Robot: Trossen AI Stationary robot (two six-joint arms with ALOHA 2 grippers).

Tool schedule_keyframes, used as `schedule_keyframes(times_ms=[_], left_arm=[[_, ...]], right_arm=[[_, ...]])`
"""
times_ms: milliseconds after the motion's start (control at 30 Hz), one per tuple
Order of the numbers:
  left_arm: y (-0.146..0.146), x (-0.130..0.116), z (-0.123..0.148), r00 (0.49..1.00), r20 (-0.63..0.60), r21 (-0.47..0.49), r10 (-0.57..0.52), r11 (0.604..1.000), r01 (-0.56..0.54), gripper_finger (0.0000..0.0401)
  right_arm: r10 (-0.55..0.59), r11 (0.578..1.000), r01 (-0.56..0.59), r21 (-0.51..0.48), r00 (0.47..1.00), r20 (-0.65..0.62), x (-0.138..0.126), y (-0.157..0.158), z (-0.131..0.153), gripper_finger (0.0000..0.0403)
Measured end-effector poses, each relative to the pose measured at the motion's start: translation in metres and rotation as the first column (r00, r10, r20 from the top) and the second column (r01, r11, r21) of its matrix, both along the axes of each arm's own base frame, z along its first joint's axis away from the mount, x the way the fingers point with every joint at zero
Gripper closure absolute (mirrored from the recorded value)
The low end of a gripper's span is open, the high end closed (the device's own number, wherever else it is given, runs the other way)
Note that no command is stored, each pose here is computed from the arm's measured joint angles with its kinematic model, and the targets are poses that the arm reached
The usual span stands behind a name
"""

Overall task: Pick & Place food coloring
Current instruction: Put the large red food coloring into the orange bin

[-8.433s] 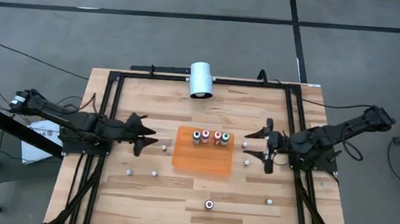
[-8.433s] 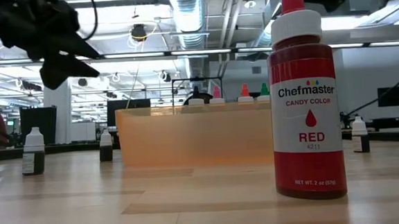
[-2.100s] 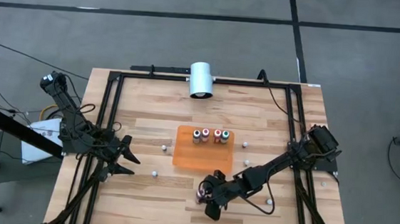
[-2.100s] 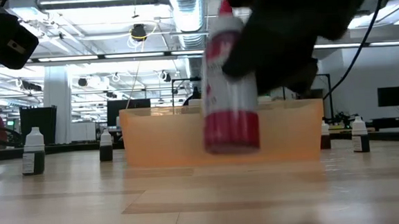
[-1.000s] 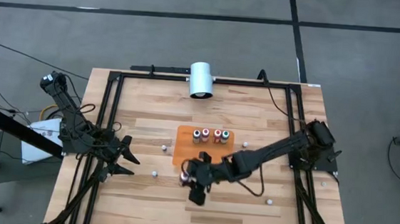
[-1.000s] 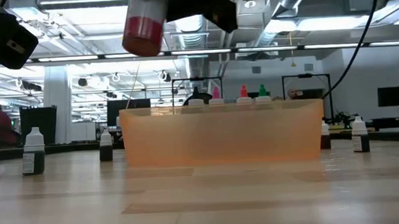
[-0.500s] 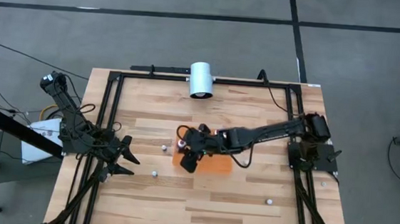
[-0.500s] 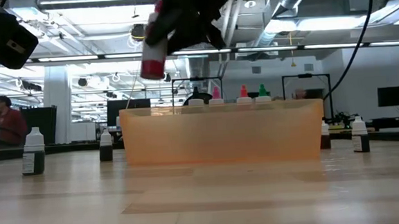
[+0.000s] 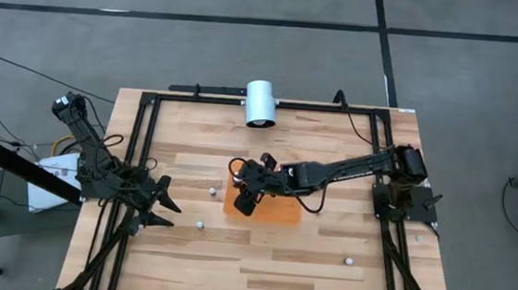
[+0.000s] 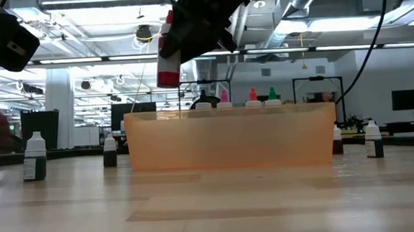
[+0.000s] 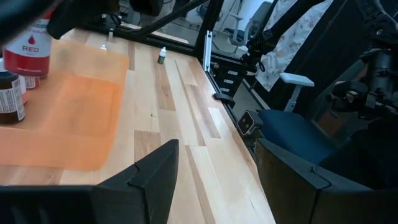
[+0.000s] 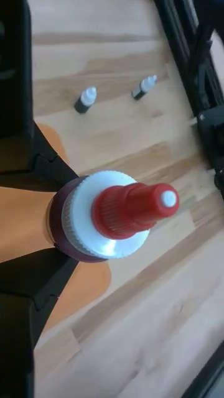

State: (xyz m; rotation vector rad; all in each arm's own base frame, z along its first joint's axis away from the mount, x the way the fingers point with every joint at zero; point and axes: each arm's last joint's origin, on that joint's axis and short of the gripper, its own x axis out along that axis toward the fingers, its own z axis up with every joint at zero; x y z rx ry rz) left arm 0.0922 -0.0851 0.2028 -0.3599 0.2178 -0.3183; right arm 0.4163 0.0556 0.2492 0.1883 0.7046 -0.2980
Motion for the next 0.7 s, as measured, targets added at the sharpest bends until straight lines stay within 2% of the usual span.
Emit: schedule_keyframes(times_ms=[333, 700], left_arm=[[0.0, 0.0, 0.0, 1.0, 0.001, 0.001, 0.01, 1.0, -0.01, 0.0198], [0.0, 0.0, 0.0, 1.0, 0.002, 0.002, 0.015, 1.0, -0.015, 0.0198]], right_arm=[[-0.009, 1.0, 0.007, -0.02, 0.996, -0.092, 0.013, 0.003, -0.041, 0.027], [-0.083, 0.992, 0.073, -0.1, 0.992, -0.097, 0.016, 0.0, -0.052, 0.027]])
